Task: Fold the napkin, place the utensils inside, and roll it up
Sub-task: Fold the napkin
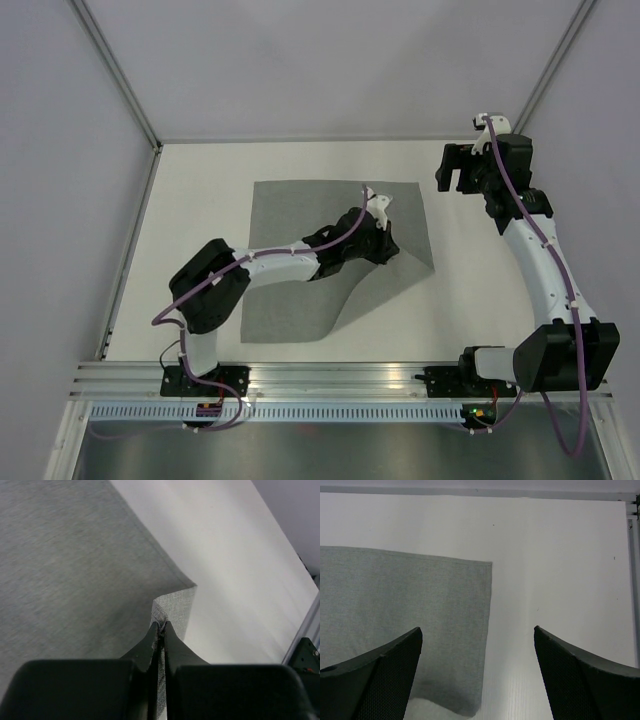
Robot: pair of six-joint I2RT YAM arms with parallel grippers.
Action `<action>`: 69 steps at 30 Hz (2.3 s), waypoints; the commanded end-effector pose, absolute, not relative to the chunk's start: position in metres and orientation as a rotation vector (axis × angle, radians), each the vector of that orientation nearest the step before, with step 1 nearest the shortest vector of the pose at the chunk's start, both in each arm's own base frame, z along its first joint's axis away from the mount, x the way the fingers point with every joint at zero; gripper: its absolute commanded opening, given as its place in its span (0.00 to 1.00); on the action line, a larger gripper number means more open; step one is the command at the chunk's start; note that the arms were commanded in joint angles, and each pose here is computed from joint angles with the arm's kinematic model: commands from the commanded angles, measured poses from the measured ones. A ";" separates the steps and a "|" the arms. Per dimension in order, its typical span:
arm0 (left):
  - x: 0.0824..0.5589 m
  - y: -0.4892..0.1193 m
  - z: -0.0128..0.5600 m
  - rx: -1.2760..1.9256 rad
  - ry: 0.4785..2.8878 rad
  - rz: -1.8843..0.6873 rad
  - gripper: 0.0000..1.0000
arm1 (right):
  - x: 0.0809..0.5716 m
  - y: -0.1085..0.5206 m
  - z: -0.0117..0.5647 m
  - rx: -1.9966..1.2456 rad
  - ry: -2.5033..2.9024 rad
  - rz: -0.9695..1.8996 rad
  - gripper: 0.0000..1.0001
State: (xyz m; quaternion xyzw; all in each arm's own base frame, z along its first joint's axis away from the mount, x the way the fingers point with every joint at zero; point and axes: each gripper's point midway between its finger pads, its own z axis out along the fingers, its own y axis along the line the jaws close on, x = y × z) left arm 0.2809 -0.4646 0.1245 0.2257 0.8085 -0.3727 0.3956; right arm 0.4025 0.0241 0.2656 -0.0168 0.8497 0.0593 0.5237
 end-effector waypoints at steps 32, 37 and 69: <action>0.497 -0.257 0.139 -0.058 2.140 -0.807 0.02 | 0.393 0.059 0.233 -0.175 2.170 0.338 0.95; 0.509 -0.240 0.141 -0.099 2.130 -0.794 0.02 | 0.393 0.060 0.230 -0.174 2.179 0.340 0.95; 0.544 -0.160 0.154 -0.252 2.079 -0.749 0.02 | 0.397 0.066 0.219 -0.187 2.208 0.322 0.95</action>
